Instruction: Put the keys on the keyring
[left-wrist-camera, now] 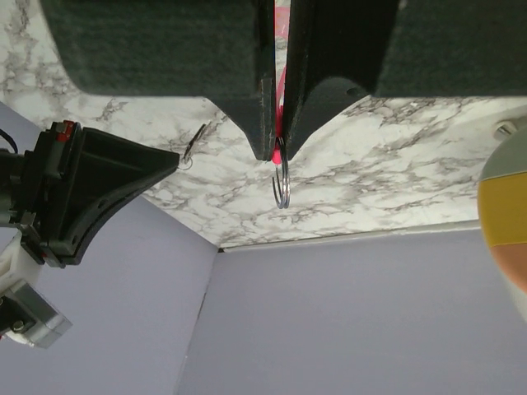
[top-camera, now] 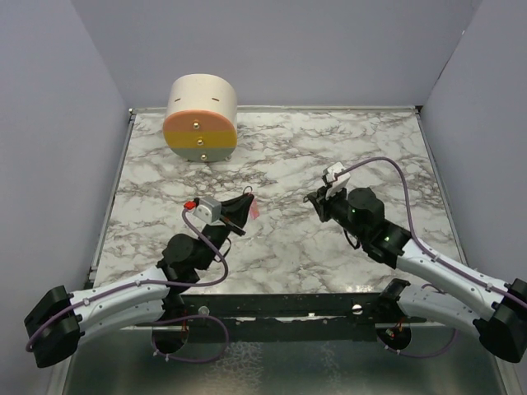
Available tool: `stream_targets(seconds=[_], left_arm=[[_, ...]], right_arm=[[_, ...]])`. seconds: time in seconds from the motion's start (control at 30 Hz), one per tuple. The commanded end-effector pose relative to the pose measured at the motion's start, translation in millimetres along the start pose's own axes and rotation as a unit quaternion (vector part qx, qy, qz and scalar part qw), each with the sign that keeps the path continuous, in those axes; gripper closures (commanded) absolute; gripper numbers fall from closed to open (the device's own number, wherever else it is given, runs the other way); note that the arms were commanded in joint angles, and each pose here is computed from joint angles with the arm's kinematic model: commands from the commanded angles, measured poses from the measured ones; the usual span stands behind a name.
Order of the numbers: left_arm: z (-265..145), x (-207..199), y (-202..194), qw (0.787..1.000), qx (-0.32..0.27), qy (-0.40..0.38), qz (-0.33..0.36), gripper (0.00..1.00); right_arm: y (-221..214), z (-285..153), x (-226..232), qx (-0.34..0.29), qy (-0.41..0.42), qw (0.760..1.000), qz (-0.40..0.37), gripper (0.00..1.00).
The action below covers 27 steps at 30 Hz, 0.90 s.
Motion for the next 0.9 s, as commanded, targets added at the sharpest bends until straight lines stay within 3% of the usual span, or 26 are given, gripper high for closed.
stream_targets(seconds=[0.0, 0.57, 0.87], left_arm=[[9.2, -17.4, 4.8, 0.998, 0.014, -0.060, 0.004, 1.00], [27.4, -34.1, -7.6, 0.992, 0.059, -0.110, 0.034, 1.00], [38.4, -42.9, -18.6, 0.986, 0.093, -0.131, 0.043, 1.00]], right_arm=[[12.7, -4.7, 10.9, -0.052, 0.060, 0.996, -0.026, 0.99], [33.8, -27.7, 21.5, -0.156, 0.135, 0.977, -0.059, 0.99], [27.6, -31.4, 22.1, -0.176, 0.146, 0.969, -0.093, 0.99]])
Point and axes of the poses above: each gripper's point midway between its finger pads, its own z axis out along the fingers, its own x axis along the line the jaws close on, y = z × x, the point moved 7 cm from there along -z, back along the fingers, and after that the axes turned 2 degrees about -z, right-handed, at the moved point
